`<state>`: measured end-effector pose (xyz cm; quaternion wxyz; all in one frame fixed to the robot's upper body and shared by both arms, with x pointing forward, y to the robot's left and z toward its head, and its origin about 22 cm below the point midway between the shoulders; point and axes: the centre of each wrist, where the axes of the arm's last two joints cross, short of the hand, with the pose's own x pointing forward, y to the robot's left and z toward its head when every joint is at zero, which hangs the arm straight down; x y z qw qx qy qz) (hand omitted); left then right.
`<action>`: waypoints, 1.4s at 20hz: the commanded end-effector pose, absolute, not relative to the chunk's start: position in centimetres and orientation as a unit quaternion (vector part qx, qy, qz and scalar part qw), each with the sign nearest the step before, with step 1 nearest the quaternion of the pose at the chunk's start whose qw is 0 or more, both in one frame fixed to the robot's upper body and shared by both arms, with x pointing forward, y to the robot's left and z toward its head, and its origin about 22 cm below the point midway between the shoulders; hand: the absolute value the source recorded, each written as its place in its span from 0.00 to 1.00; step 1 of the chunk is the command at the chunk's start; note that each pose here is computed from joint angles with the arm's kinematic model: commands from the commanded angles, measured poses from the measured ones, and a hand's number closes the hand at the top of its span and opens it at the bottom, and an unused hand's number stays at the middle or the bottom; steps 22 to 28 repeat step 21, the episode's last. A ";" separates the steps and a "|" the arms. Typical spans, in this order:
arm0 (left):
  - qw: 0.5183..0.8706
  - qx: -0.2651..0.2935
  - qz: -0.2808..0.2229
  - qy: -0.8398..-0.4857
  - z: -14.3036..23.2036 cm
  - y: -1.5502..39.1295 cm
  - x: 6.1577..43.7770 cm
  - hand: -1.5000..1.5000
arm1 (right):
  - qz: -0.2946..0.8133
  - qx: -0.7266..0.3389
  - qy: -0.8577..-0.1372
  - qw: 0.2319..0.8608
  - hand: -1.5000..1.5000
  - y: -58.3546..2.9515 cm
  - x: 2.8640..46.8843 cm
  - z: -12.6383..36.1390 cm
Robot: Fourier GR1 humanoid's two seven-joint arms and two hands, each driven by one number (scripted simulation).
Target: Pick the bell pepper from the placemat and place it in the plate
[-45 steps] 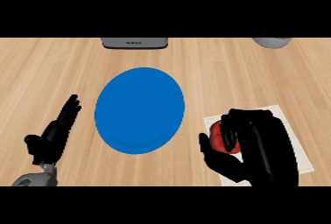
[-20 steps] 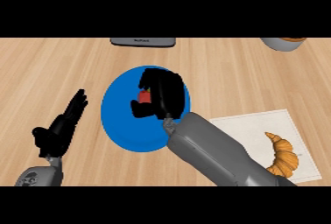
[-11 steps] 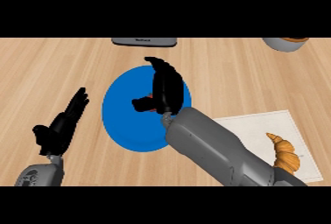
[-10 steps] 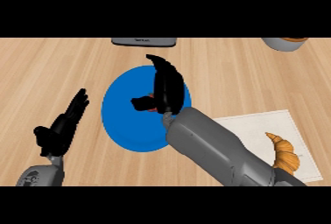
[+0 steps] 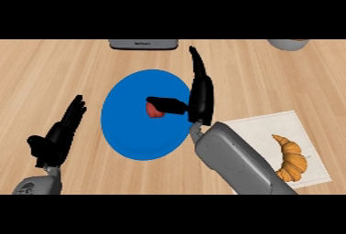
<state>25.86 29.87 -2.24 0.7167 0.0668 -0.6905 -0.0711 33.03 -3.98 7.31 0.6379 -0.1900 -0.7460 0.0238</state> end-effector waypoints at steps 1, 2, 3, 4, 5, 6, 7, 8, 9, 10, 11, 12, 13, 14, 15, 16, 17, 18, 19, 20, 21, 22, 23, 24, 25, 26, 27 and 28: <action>0.716 0.066 -0.067 -0.692 -2.9 30.1 24.1 0.50 | -0.021 -0.164 -0.759 0.630 0.00 -9.8 31.6 5.9; 0.715 0.075 -0.062 -0.692 -1.6 32.2 25.4 0.50 | -0.015 -0.160 -0.765 0.624 0.00 -11.3 31.8 5.9; 0.723 0.069 -0.062 -0.685 -0.4 29.4 25.6 0.50 | -0.015 -0.152 -0.761 0.630 0.00 -11.1 30.4 5.1; 0.720 0.075 -0.066 -0.686 -1.6 31.5 25.0 0.50 | 0.011 -0.149 -0.767 0.624 0.00 -14.1 30.5 5.5; 0.717 0.072 -0.063 -0.691 -1.9 29.2 25.0 0.50 | -0.004 -0.142 -0.770 0.622 0.00 -14.8 29.9 3.6; 0.719 0.074 -0.069 -0.687 -3.2 30.2 24.1 0.50 | 0.005 -0.133 -0.773 0.620 0.00 -16.7 30.6 3.5; 0.716 0.076 -0.058 -0.691 -2.0 29.7 25.8 0.50 | 0.016 -0.140 -0.772 0.620 0.00 -15.2 29.1 1.1; 0.723 0.065 -0.064 -0.685 -2.6 30.7 24.7 0.50 | 0.030 -0.134 -0.775 0.616 0.00 -18.8 29.4 1.8; 0.713 0.080 -0.070 -0.693 -1.9 31.1 24.7 0.50 | 0.037 -0.128 -0.774 0.619 0.00 -19.3 30.0 0.4; 0.718 0.064 -0.058 -0.691 -2.6 29.9 23.9 0.50 | 0.042 -0.129 -0.780 0.611 0.00 -19.3 29.5 0.7; 0.715 0.079 -0.066 -0.692 -1.7 31.5 24.6 0.50 | 0.038 -0.122 -0.780 0.613 0.00 -20.2 28.9 0.0; 0.723 0.066 -0.061 -0.685 -1.6 30.5 26.0 0.50 | 0.041 -0.122 -0.775 0.619 0.00 -19.9 31.3 0.3; 0.724 0.070 -0.065 -0.683 -3.2 30.4 26.1 0.50 | 0.050 -0.118 -0.784 0.607 0.00 -21.9 29.7 0.4; 0.720 0.070 -0.069 -0.687 -2.4 28.3 24.6 0.50 | 0.059 -0.119 -0.780 0.611 0.00 -22.4 29.4 -1.4; 0.724 0.073 -0.053 -0.684 -1.4 29.8 26.4 0.50 | 0.068 -0.118 -0.773 0.619 0.00 -22.7 29.1 -0.8; 0.717 0.076 -0.073 -0.689 -1.5 30.3 24.8 0.50 | 0.073 -0.124 -0.769 0.623 0.00 -22.2 29.2 -2.1; 0.725 0.074 -0.062 -0.682 -3.9 29.8 24.1 0.50 | 0.065 -0.129 -0.772 0.619 0.00 -23.0 28.3 -2.3; 0.713 0.071 -0.066 -0.694 -2.3 29.6 25.5 0.50 | 0.064 -0.121 -0.769 0.624 0.00 -23.7 28.5 -4.0; 0.722 0.064 -0.068 -0.685 -1.2 28.0 27.0 0.50 | 0.064 -0.128 -0.773 0.618 0.00 -25.0 29.7 -2.8; 0.719 0.071 -0.066 -0.688 -2.6 29.5 25.0 0.50 | 0.065 -0.136 -0.773 0.617 0.00 -24.5 27.8 -3.7; 0.712 0.064 -0.063 -0.697 -1.8 28.4 24.6 0.50 | 0.062 -0.145 -0.775 0.611 0.00 -24.1 28.3 -3.5; 0.712 0.064 -0.063 -0.697 -1.8 28.4 24.6 0.50 | 0.062 -0.145 -0.775 0.611 0.00 -24.1 28.3 -3.5; 0.712 0.064 -0.063 -0.697 -1.8 28.4 24.6 0.50 | 0.062 -0.145 -0.775 0.611 0.00 -24.1 28.3 -3.5; 0.712 0.064 -0.063 -0.697 -1.8 28.4 24.6 0.50 | 0.062 -0.145 -0.775 0.611 0.00 -24.1 28.3 -3.5; 0.712 0.064 -0.063 -0.697 -1.8 28.4 24.6 0.50 | 0.062 -0.145 -0.775 0.611 0.00 -24.1 28.3 -3.5; 0.712 0.064 -0.063 -0.697 -1.8 28.4 24.6 0.50 | 0.062 -0.145 -0.775 0.611 0.00 -24.1 28.3 -3.5; 0.712 0.064 -0.063 -0.697 -1.8 28.4 24.6 0.50 | 0.062 -0.145 -0.775 0.611 0.00 -24.1 28.3 -3.5; 0.712 0.064 -0.063 -0.697 -1.8 28.4 24.6 0.50 | 0.062 -0.145 -0.775 0.611 0.00 -24.1 28.3 -3.5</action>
